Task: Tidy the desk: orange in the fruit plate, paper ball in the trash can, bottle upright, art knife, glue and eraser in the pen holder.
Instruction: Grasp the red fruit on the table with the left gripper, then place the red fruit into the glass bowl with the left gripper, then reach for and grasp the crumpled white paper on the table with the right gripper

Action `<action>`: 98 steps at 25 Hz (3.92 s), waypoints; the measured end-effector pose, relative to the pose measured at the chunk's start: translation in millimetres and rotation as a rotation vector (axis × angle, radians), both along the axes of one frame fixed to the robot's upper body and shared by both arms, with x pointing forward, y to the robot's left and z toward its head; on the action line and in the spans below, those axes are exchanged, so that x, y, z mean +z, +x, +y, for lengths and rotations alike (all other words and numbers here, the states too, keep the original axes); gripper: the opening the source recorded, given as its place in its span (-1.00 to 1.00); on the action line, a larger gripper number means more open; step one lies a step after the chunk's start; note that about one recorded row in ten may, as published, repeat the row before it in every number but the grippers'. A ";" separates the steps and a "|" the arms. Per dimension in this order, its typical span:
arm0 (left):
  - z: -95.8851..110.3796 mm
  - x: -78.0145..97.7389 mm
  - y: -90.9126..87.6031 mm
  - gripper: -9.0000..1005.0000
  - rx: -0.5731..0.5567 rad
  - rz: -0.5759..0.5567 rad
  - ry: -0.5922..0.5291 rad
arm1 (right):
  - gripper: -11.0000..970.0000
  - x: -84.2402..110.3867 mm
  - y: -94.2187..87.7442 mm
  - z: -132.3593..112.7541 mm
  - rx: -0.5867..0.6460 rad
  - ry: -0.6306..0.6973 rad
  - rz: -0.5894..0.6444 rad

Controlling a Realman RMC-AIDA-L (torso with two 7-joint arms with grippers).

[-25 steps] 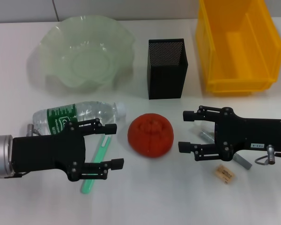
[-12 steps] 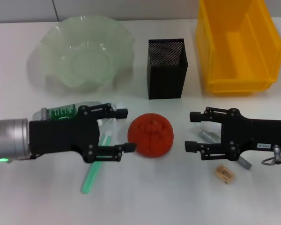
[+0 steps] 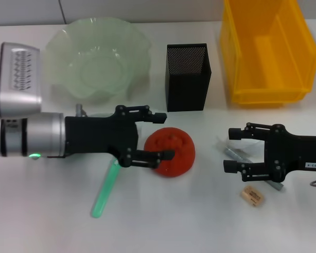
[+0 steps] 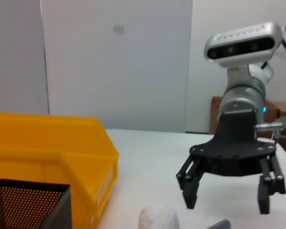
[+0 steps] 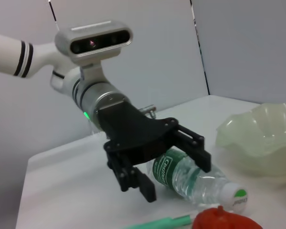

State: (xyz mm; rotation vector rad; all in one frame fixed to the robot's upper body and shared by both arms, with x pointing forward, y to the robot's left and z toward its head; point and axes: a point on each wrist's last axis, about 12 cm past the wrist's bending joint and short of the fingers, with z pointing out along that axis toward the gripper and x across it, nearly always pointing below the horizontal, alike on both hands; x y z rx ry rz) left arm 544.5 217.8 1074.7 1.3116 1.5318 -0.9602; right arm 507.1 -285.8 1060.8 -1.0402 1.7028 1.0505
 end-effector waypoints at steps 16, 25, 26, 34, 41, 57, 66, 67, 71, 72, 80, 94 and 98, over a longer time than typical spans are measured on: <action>-27.6 -6.2 22.9 0.58 0.004 0.025 0.176 | 0.71 2.1 -2.4 -8.8 -0.004 -0.016 -0.012; -24.7 -13.2 22.2 0.58 0.019 0.020 0.224 | 0.70 1.9 -4.4 -9.5 0.001 -0.012 -0.013; -24.8 -13.5 22.0 0.58 0.017 0.020 0.226 | 0.71 1.9 -4.4 -9.5 0.001 -0.012 -0.013; -29.0 -14.2 20.4 0.19 -0.029 -0.001 0.265 | 0.71 2.0 -4.7 -9.2 0.004 -0.011 -0.018; -28.9 -12.6 20.8 -0.27 -0.018 0.004 0.248 | 0.71 1.9 -5.1 -9.4 0.006 -0.011 -0.024; -1.4 27.4 15.4 -0.68 0.166 -0.047 -0.209 | 0.71 0.4 -6.8 -8.2 0.008 -0.011 -0.033; 27.0 3.3 25.6 -0.82 0.611 -0.072 -0.399 | 0.71 1.0 -5.2 -5.9 0.011 -0.008 -0.037; 29.4 0.3 28.2 -0.83 0.661 -0.078 -0.394 | 0.71 1.0 -5.0 -5.7 0.010 -0.008 -0.038; 34.4 -9.4 36.1 -0.86 0.806 -0.102 -0.361 | 0.71 1.7 -3.9 -4.6 0.011 -0.005 -0.041; 35.3 -11.6 37.4 -0.87 0.835 -0.105 -0.351 | 0.71 1.7 -3.9 -4.4 0.011 -0.005 -0.041; 38.7 -20.8 40.0 -0.87 0.907 -0.104 -0.291 | 0.70 1.5 -3.8 -2.3 0.007 0.004 -0.042; 35.6 -20.6 44.3 -0.02 0.903 -0.091 -0.271 | 0.71 1.1 -2.8 0.4 0.005 0.007 -0.044; 33.9 -10.0 38.1 0.29 0.807 -0.054 -0.370 | 0.71 2.1 -1.5 1.4 0.003 0.012 -0.048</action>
